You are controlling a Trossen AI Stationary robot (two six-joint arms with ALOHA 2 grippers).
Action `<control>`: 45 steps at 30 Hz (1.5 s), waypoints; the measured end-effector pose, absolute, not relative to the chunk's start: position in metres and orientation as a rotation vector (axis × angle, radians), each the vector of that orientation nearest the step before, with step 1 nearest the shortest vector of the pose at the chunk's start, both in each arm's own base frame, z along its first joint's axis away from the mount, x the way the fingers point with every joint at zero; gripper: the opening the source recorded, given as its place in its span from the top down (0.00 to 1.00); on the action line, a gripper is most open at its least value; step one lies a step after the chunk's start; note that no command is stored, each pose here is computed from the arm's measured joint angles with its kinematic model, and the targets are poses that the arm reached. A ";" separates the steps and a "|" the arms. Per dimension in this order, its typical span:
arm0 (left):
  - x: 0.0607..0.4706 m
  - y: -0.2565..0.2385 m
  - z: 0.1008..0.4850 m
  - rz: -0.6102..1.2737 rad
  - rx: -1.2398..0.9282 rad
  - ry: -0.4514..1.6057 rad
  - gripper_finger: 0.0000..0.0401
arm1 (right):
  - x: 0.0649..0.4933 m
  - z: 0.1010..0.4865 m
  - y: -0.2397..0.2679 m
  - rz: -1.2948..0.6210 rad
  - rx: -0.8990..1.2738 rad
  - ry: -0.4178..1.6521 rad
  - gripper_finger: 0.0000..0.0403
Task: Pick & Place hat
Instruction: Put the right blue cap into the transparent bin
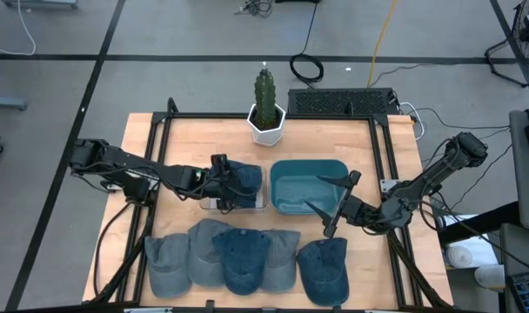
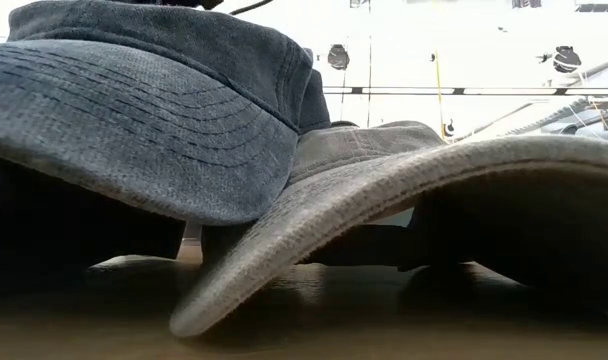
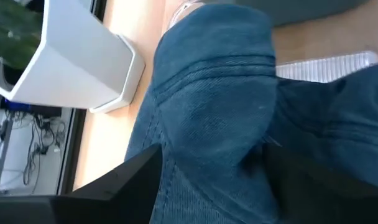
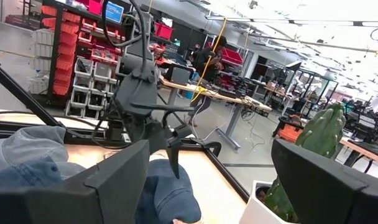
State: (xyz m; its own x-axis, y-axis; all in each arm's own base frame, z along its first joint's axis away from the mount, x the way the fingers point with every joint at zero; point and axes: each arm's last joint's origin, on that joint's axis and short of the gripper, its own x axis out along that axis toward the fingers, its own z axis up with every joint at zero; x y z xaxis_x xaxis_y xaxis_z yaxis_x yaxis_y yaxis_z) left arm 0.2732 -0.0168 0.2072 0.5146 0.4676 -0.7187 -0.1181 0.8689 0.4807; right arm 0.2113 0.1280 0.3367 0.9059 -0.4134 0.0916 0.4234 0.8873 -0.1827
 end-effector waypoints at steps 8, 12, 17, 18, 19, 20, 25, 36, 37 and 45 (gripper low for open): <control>0.273 -0.012 0.206 0.347 0.336 0.985 0.54 | 0.211 0.336 0.128 -0.434 -0.198 -0.046 0.19; 0.273 -0.012 0.206 0.349 0.305 0.978 0.80 | 0.211 0.336 0.128 -0.434 -0.198 -0.046 0.19; 0.272 -0.013 0.212 0.336 0.214 0.956 0.96 | 0.211 0.336 0.128 -0.434 -0.199 -0.046 0.19; 0.273 -0.013 0.215 0.330 0.176 0.952 0.96 | 0.211 0.336 0.128 -0.434 -0.199 -0.046 0.19; 0.273 -0.013 0.219 0.323 0.137 0.950 0.97 | 0.211 0.336 0.128 -0.434 -0.200 -0.046 0.19; 0.274 -0.013 0.224 0.319 0.096 0.950 0.98 | 0.211 0.336 0.128 -0.434 -0.200 -0.046 0.19; 0.279 -0.012 0.257 0.392 -0.090 0.925 0.99 | 0.211 0.336 0.128 -0.434 -0.200 -0.046 0.19; 0.281 -0.001 0.293 0.329 -0.299 0.946 0.99 | 0.211 0.336 0.128 -0.434 -0.198 -0.046 0.19; 0.279 0.001 0.291 0.342 -0.303 0.968 0.99 | 0.211 0.336 0.128 -0.434 -0.198 -0.046 0.19; 0.273 0.015 0.269 0.403 -0.331 1.030 0.99 | 0.211 0.336 0.128 -0.434 -0.200 -0.046 0.19</control>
